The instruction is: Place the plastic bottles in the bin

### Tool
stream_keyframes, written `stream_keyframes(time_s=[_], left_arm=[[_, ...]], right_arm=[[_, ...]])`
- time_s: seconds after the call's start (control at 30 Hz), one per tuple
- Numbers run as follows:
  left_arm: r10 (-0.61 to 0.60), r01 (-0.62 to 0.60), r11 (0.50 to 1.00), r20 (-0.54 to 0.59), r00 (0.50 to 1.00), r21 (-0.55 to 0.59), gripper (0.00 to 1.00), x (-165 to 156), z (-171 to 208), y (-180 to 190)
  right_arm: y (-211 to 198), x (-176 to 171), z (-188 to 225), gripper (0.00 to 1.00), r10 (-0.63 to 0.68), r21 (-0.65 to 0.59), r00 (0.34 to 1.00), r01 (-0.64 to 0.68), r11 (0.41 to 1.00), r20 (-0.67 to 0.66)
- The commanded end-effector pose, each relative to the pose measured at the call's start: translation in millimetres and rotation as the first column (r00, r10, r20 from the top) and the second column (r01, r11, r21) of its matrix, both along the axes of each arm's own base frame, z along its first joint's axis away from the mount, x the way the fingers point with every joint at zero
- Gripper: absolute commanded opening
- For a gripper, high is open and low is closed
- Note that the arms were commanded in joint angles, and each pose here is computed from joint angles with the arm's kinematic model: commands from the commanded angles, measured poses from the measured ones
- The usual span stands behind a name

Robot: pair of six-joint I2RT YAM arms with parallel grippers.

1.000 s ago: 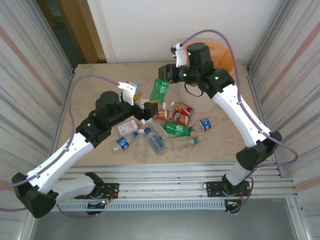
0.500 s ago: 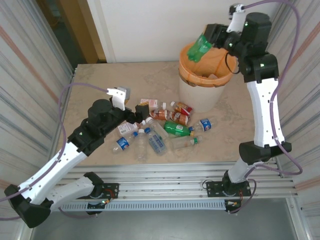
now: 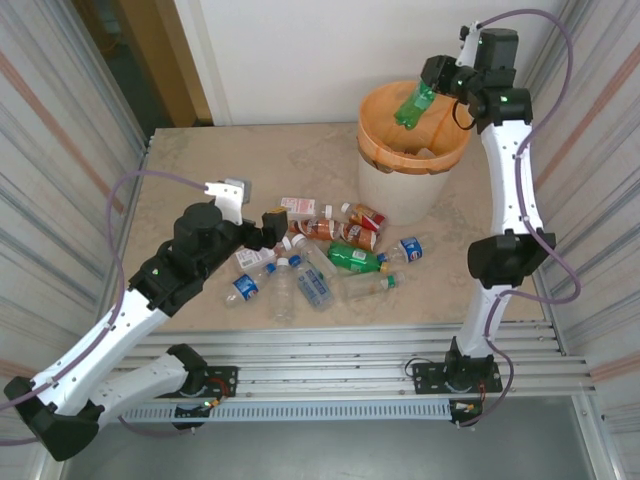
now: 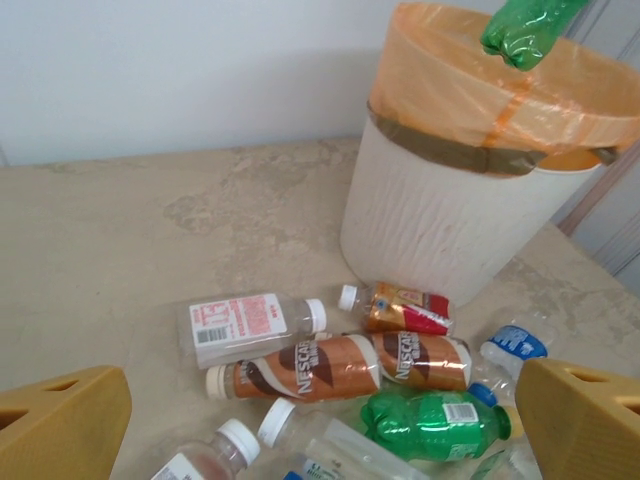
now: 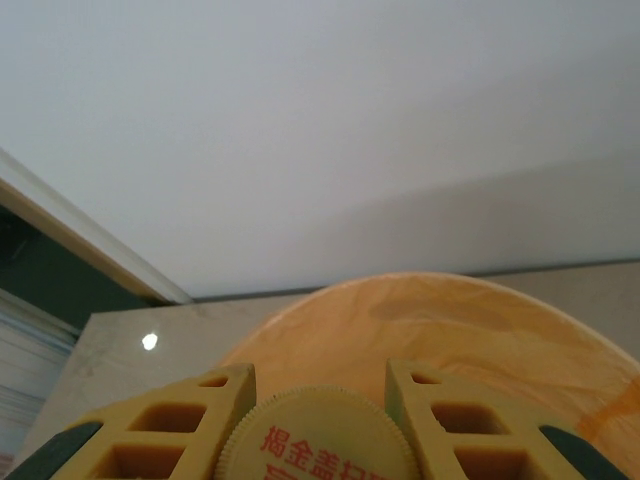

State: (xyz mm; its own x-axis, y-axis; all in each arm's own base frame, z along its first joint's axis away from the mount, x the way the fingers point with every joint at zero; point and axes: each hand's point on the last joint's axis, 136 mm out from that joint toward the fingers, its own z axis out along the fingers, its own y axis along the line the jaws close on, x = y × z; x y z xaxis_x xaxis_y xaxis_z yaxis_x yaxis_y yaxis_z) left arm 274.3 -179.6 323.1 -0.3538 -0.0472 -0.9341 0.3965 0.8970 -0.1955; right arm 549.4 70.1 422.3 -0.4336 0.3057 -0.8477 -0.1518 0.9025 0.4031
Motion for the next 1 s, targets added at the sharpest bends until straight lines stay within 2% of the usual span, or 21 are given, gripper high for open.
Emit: stream_keyframes(time_s=[0.0, 0.53, 0.73, 0.97], left_arm=[[0.07, -0.069, 0.997, -0.038, 0.997, 0.024, 0.99, 1, -14, 16], [0.134, -0.119, 0.988, -0.156, 0.979, 0.102, 0.99, 5, -49, 34], [0.164, -0.123, 0.976, -0.237, 0.958, 0.178, 0.99, 3, -69, 43], [0.158, -0.072, 0.961, -0.314, 0.936, 0.268, 0.99, 2, -93, 43]], right_arm=[[8, 3, -4, 0.02, 0.042, 0.005, 0.999, -0.042, 0.999, -0.003], [58, 21, -93, 0.07, 0.149, -0.053, 0.971, -0.161, 0.985, -0.188], [65, 23, -122, 0.19, 0.154, -0.068, 0.957, -0.175, 0.982, -0.246], [58, 24, -135, 0.39, 0.136, -0.075, 0.95, -0.163, 0.984, -0.281]])
